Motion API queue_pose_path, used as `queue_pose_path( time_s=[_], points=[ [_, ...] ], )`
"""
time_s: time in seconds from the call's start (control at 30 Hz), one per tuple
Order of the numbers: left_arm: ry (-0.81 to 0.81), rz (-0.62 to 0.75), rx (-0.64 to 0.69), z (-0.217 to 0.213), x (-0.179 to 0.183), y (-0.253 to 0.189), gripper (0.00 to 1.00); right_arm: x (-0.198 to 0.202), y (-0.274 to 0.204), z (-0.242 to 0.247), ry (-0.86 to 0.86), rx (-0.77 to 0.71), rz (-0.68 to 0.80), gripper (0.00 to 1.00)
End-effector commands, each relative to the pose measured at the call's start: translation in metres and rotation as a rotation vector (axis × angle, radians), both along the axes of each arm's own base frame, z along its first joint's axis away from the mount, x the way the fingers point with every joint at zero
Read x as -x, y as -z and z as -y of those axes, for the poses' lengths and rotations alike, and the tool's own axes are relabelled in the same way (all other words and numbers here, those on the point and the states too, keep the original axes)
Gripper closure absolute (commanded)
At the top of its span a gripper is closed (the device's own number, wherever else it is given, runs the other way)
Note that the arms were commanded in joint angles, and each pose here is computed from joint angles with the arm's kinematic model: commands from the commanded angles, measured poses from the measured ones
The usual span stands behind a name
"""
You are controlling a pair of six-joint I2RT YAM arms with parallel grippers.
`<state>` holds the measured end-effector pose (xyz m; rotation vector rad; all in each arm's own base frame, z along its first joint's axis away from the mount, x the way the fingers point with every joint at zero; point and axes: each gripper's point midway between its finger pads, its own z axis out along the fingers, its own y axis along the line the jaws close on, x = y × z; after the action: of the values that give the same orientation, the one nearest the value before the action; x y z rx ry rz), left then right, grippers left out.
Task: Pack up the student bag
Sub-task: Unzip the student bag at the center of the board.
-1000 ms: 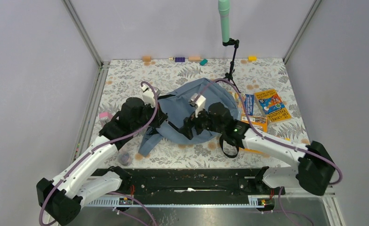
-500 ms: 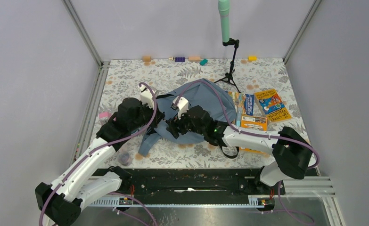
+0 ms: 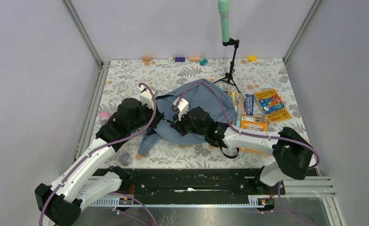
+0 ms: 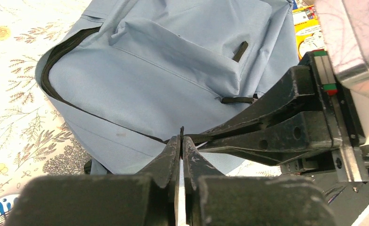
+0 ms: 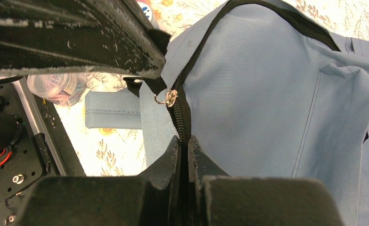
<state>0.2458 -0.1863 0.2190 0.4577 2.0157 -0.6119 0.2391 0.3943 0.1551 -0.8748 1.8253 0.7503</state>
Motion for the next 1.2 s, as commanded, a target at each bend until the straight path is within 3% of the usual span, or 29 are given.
queue_pose_path(
  time_s=[0.0,0.57,0.8,1.17],
  points=[
    [-0.013,0.093,0.040,-0.003,-0.006,-0.025,1.00,0.007,-0.023,0.006,-0.011,-0.066,0.044,1.00],
    [-0.130,0.136,0.144,-0.029,-0.022,-0.054,1.00,0.046,-0.090,0.049,-0.073,-0.214,0.131,1.00],
    [-0.252,0.048,0.158,-0.051,-0.040,-0.039,1.00,0.062,-0.112,0.069,-0.086,-0.274,0.154,1.00],
    [-0.370,-0.110,0.298,-0.081,-0.071,-0.009,1.00,0.079,-0.138,0.093,-0.097,-0.355,0.210,1.00]
  ],
)
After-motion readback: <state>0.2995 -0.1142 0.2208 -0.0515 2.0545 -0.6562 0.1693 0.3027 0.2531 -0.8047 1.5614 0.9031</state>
